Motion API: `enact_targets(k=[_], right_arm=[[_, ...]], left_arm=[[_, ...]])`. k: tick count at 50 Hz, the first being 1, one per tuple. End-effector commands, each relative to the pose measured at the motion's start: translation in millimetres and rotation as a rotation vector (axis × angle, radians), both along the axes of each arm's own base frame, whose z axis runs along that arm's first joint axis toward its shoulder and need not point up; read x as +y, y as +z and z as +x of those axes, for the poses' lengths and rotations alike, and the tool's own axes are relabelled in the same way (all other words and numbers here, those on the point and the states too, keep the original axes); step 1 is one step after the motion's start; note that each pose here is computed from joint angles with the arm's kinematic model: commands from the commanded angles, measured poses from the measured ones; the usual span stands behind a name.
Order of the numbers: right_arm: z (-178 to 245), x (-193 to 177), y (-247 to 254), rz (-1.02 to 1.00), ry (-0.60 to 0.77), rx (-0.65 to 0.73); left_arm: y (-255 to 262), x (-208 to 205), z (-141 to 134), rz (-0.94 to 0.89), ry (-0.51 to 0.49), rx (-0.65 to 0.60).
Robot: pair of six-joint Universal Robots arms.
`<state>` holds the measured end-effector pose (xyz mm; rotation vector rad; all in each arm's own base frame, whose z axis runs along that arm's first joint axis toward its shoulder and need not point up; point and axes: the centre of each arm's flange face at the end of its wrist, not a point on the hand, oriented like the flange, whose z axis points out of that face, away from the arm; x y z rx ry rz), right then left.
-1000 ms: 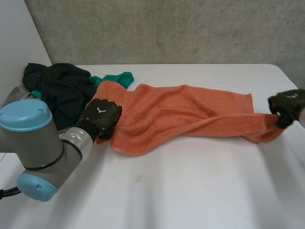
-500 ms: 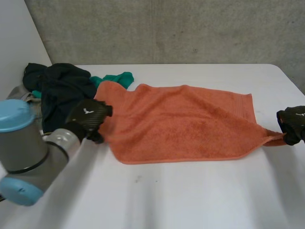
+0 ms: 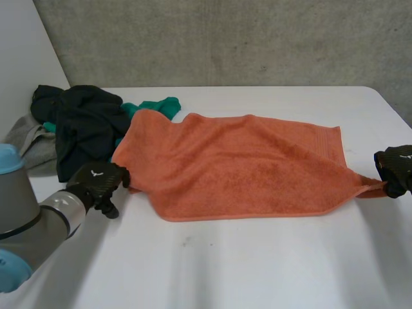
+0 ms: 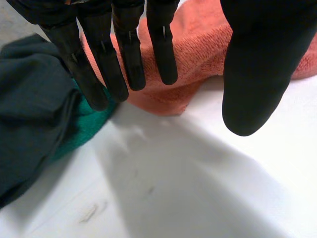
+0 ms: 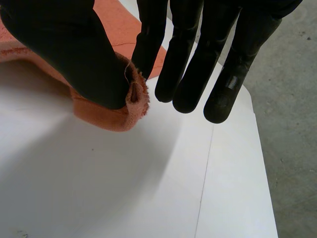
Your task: Fold the laundry.
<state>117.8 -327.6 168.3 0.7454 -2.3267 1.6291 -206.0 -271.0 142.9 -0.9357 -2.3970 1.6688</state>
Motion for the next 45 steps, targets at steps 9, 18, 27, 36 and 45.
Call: enact_targets(k=[9, 18, 27, 36, 45], right_arm=[[-0.2, 5.3, -6.6, 0.026, 0.002, 0.004], [0.1, 6.4, -7.6, 0.031, 0.004, 0.006], [0.0, 5.7, -6.9, 0.027, 0.005, 0.008], [-0.1, 5.0, -6.2, 0.024, 0.005, 0.008], [0.1, 3.8, -1.6, 0.021, 0.016, 0.035]], left_arm=[[-13.3, -34.1, -54.8, -0.172, -0.127, 0.036], [-22.7, -46.6, -73.3, -0.189, -0.164, 0.045], [-28.0, -53.8, -82.0, -0.213, -0.188, 0.024], [-26.5, -53.7, -82.2, -0.254, -0.205, -0.044], [-16.6, -37.0, -70.8, -0.201, -0.175, -0.086]])
